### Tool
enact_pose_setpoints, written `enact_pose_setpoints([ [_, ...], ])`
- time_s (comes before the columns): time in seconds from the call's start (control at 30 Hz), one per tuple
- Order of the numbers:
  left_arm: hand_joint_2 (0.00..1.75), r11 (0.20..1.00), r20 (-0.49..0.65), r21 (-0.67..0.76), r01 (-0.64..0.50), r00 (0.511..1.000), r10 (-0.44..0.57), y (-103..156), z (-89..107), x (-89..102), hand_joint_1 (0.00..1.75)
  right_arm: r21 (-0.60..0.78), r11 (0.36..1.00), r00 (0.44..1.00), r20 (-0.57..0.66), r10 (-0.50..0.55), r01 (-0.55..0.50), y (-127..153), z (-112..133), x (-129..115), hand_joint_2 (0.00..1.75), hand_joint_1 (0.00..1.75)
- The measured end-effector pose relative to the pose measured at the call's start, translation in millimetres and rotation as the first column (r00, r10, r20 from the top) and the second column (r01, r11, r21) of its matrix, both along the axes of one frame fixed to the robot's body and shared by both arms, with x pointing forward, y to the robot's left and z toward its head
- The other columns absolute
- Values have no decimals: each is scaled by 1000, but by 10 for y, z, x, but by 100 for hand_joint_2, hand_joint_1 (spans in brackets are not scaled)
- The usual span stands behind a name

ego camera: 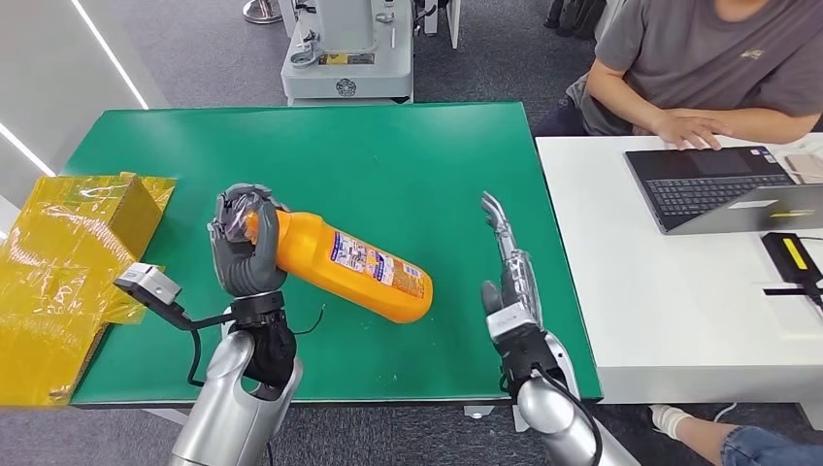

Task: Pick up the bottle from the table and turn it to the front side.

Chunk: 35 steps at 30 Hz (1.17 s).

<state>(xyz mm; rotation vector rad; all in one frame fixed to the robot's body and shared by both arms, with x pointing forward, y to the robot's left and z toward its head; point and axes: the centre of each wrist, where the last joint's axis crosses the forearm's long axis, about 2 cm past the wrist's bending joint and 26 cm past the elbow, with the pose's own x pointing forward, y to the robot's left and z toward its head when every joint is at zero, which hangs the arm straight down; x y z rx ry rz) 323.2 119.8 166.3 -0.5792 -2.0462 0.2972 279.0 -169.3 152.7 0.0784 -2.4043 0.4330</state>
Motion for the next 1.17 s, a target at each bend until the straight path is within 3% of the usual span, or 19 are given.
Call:
enact_pose_setpoints([
  [0.2,175,980,19,97,-174,985,173,179,-24,-2,175,117,993,1000,-11,-19,21,78,-11,-328,0,0],
  [0.3,175,912,100,202,-358,933,344,352,7,32,175,135,991,1000,-12,-15,17,111,-19,-442,0,0],
  [0.4,175,727,267,298,-618,785,558,656,115,71,175,116,993,1000,-13,-7,8,159,-36,-557,0,0],
  [0.5,175,508,441,421,-752,659,609,1014,212,87,175,103,995,1000,-26,6,-4,214,-41,-661,0,0],
  [0.6,175,271,559,545,-794,584,588,1426,231,97,175,114,993,998,-51,24,-18,243,-26,-771,0,0],
  [0.77,175,28,656,611,-791,526,541,1938,233,93,175,131,991,996,-75,49,-39,254,-18,-873,0,0],
  [0.9,175,-150,719,638,-756,515,466,2335,261,78,175,139,989,993,-94,65,-52,257,-44,-932,0,0],
  [0.97,175,-215,730,657,-723,537,423,2504,275,72,175,141,988,992,-101,75,-60,258,-54,-952,0,0],
  [1.17,175,-406,662,730,-549,716,223,3051,257,93,175,157,982,984,-120,128,-109,251,-92,-995,0,0],
])
